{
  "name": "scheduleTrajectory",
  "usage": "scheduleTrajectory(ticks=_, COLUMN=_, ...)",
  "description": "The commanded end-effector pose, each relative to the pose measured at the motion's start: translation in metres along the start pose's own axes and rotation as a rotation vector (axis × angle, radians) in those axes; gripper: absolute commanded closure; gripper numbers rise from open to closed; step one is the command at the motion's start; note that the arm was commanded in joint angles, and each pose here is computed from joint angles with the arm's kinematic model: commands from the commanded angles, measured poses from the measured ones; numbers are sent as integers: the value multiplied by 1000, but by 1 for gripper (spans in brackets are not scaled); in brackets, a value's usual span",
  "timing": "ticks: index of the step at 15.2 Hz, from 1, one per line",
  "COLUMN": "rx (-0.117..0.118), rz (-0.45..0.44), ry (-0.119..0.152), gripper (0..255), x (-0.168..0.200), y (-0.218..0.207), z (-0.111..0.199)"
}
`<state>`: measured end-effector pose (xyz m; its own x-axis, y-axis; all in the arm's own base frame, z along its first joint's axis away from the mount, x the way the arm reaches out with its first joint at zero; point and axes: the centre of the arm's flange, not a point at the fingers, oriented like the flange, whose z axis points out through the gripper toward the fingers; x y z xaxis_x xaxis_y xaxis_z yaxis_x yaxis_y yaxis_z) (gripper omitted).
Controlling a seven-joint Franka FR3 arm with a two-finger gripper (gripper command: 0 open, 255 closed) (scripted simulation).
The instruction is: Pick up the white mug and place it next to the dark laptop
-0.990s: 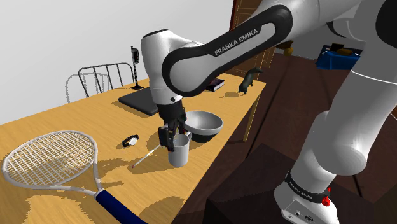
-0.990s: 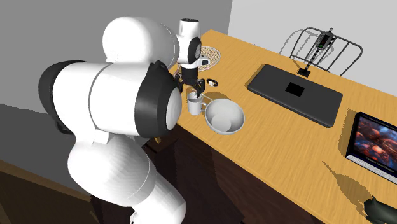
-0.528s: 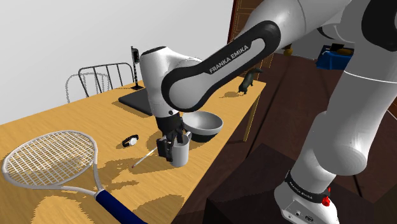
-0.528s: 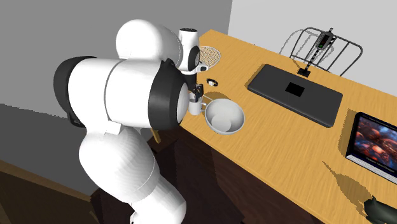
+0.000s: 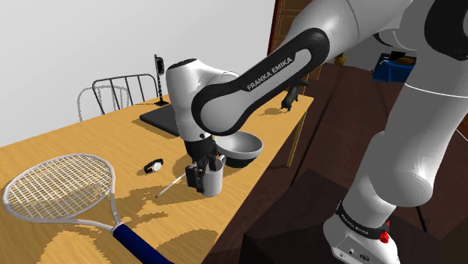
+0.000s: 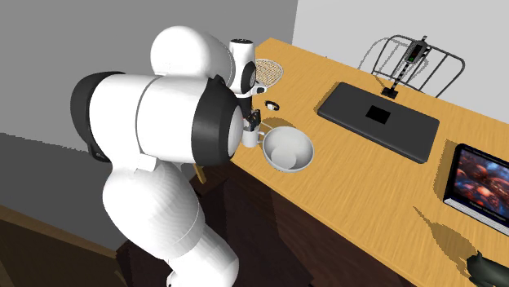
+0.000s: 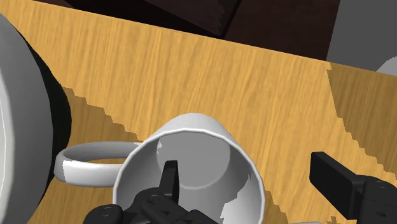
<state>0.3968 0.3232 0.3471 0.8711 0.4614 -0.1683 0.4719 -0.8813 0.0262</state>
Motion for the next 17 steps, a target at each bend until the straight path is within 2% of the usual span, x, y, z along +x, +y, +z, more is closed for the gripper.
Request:
scheduleTrajectory(ticks=1, rx=0, rz=0, ry=0, gripper=255, x=0, y=0, z=0)
scheduleTrajectory(ticks=10, rx=0, rz=0, ry=0, gripper=255, x=0, y=0, z=0)
scheduleTrajectory(ticks=17, rx=0, rz=0, ry=0, gripper=255, x=-6, y=1, z=-36)
